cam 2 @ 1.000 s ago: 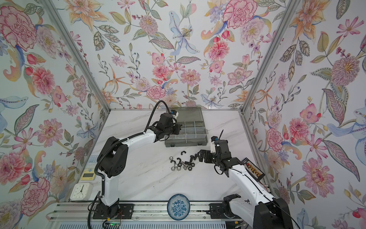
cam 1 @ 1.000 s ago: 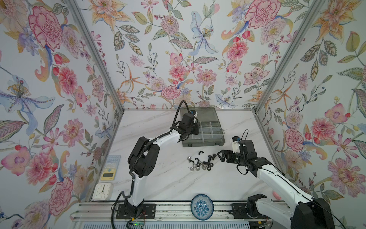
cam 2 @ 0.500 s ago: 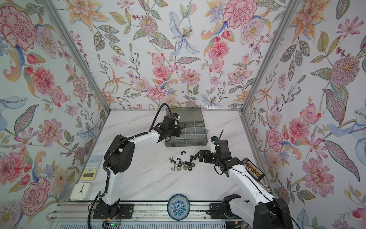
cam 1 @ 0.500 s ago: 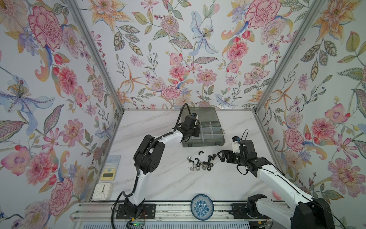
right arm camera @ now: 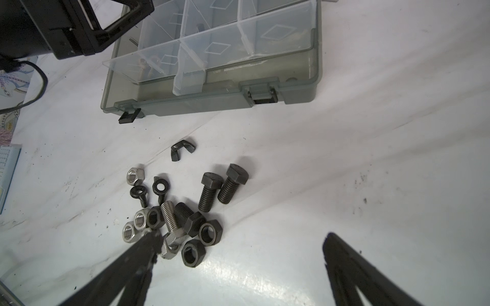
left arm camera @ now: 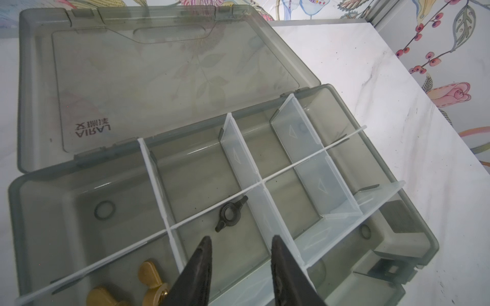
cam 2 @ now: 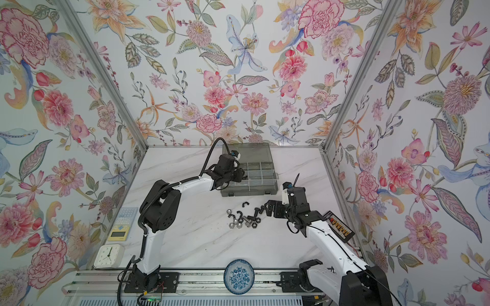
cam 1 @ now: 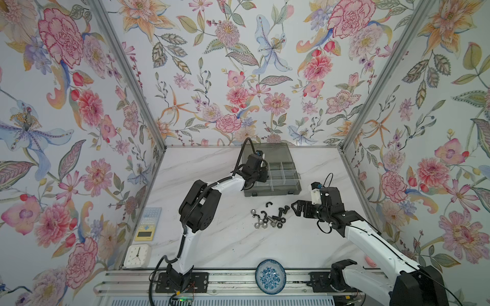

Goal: Sort the screws and nuts into containers
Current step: 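Open the left gripper to drop the black wing nut into that compartment, then return the left gripper to the pile and grasp another black wing nut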

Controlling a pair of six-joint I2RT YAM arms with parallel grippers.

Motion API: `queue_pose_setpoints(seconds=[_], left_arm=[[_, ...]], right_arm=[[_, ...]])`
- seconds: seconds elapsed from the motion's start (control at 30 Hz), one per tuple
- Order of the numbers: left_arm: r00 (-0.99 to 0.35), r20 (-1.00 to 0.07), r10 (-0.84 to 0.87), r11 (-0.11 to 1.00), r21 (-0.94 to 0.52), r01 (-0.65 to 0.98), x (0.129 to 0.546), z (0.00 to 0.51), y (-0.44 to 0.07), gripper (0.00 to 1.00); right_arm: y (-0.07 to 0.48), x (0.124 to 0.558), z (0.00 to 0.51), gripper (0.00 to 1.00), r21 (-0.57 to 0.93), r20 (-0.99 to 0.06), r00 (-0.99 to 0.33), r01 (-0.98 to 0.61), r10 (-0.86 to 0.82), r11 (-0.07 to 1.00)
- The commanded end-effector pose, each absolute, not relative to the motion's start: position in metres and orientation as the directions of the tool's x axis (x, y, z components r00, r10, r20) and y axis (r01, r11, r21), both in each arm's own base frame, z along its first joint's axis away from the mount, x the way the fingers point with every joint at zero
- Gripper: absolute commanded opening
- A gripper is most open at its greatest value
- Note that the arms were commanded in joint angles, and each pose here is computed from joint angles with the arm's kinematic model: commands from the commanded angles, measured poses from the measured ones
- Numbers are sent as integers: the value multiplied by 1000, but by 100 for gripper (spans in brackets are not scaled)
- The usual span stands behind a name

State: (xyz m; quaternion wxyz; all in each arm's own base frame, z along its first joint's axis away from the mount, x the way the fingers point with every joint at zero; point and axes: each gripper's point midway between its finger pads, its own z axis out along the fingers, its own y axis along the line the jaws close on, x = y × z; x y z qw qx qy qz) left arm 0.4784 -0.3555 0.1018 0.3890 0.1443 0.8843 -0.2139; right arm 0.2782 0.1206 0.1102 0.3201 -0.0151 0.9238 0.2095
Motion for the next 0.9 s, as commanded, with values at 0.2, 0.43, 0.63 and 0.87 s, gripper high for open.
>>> queue_pose_setpoints(seconds=[0.2,0.43,0.63,0.87], left_arm=[[-596,-783,180,784,-252,567,412,130,-368,47],[-575,-749,330,778,-129,614,352,99,-372,51],[-611,-711,347,798,-118,591,338,72,-363,52],[-615,-690,380,809,-74,583,341,56,-359,52]], right_arm=[[116,274,110,99,368,-608,-786,-156,110,917],[115,276,112,99,372,-610,-784,-156,114,915],[114,276,112,99,378,-606,-786,-153,119,913],[113,275,110,99,378,-602,-789,-147,122,914]])
